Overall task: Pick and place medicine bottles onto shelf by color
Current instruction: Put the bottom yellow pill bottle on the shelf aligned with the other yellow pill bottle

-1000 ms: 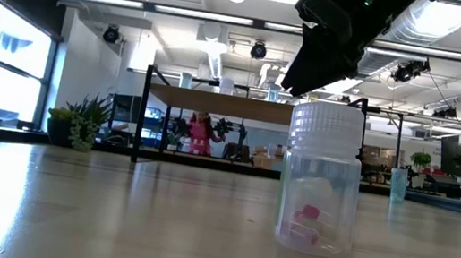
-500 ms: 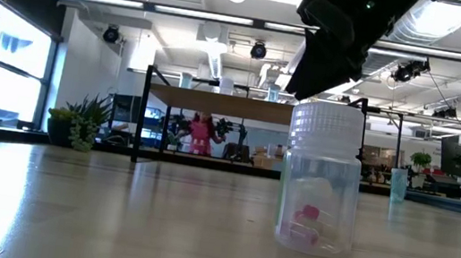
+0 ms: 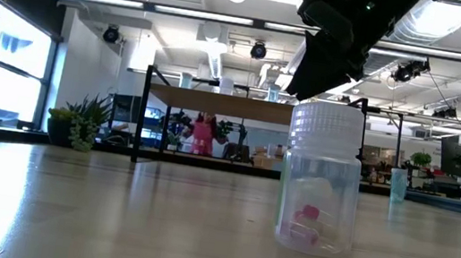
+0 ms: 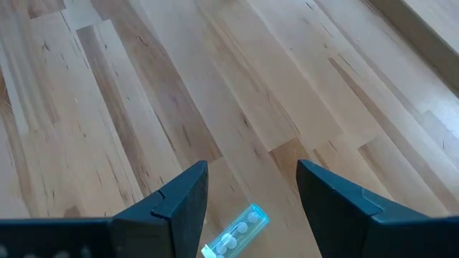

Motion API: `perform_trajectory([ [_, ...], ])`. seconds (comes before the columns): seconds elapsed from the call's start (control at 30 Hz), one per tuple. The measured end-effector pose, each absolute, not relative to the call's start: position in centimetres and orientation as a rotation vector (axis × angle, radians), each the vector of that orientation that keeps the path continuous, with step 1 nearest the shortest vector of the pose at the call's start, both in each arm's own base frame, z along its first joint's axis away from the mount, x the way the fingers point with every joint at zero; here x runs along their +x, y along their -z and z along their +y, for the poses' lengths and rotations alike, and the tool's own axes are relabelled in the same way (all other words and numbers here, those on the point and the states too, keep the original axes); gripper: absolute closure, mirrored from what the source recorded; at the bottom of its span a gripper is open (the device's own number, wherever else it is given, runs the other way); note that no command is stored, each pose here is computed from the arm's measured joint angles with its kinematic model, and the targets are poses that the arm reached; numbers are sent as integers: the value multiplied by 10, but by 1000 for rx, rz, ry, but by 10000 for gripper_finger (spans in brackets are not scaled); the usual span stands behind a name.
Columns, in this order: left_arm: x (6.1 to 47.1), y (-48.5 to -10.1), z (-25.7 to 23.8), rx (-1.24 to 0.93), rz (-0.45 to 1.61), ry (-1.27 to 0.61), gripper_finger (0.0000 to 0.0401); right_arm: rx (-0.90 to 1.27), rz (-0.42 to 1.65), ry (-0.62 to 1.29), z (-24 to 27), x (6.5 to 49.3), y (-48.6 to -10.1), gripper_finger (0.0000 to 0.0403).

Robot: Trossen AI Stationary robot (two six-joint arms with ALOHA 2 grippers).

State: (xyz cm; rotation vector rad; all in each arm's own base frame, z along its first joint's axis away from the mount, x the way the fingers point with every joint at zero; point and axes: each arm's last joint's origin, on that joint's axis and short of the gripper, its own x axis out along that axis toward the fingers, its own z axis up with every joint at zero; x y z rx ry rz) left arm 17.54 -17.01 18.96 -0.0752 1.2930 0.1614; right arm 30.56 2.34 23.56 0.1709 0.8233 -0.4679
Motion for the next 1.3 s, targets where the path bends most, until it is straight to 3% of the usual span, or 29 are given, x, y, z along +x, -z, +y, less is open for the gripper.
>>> perform_trajectory([
  [0.57,190,-174,-182,-82,1283,-77,204,170,827,469,23,305,-235,199],
  [1.3,199,-144,-180,-105,1466,-120,204,168,835,470,23,305,-235,199],
])
